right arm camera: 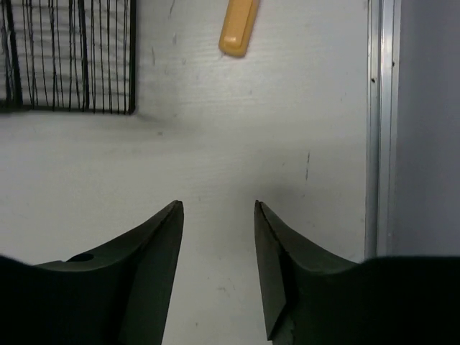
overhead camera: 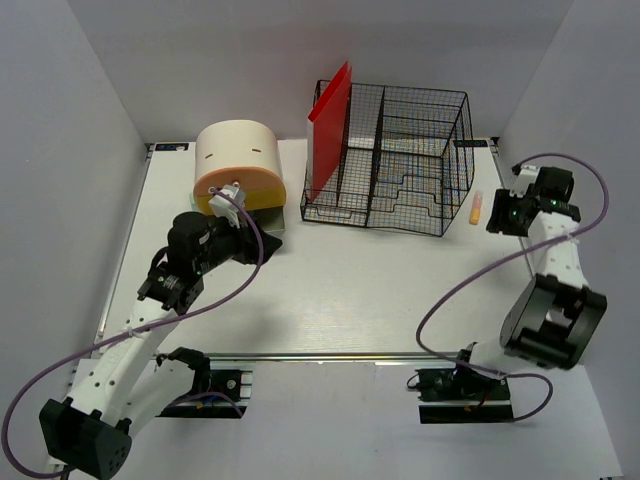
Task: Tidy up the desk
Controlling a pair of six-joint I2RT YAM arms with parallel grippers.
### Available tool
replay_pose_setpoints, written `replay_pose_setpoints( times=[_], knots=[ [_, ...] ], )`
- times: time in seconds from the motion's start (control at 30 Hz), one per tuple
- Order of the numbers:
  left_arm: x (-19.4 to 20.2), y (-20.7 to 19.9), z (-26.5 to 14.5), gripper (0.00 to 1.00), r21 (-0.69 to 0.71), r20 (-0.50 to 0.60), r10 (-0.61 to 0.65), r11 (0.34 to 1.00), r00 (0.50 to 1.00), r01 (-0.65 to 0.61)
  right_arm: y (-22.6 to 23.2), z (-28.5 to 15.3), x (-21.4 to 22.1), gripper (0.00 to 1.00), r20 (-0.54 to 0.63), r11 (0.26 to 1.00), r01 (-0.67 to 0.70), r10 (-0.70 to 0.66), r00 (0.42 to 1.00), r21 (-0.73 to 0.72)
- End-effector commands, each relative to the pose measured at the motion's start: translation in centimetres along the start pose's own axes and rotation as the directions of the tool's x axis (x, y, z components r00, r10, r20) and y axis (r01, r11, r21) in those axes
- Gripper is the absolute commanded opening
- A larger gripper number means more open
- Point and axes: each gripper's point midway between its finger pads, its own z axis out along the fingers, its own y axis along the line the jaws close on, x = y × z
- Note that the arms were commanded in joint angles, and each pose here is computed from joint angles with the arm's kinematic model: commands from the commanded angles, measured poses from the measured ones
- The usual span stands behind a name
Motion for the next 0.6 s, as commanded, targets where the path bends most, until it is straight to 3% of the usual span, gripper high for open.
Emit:
replay_pose_setpoints(
  times=[0.0,0.07,0.2,0.37,0.57],
  knots=[
    [0.7,0.8,0.1,0.74,-0.033,-0.015,0.001,0.999,1.000,-0.002,-1.0,2.3,-5.2,0.49,0.111,0.998,-0.044,0.048,0.993,-0.035],
    [0.8,1.0,0.1,0.74,-0.043,-0.019,-0.001,0.999,1.000,0.000,-1.2,3.2,-7.1,0.47,0.119,0.996,-0.069,0.074,0.990,-0.050],
    [0.9,1.3,0.2,0.74,-0.057,-0.022,-0.003,0.998,1.000,0.002,-1.6,7.7,-8.6,0.49,0.029,0.988,-0.116,0.120,0.992,-0.102],
    [1.3,1.6,0.5,0.74,-0.064,-0.038,-0.006,0.998,0.999,0.004,-1.3,11.6,-11.2,0.56,0.002,0.992,-0.092,0.092,0.996,-0.084],
    [1.3,1.9,0.5,0.74,-0.082,-0.039,-0.005,0.997,0.999,0.002,-0.7,16.4,-12.5,0.57,-0.036,0.999,-0.040,0.039,0.999,-0.031]
  ],
)
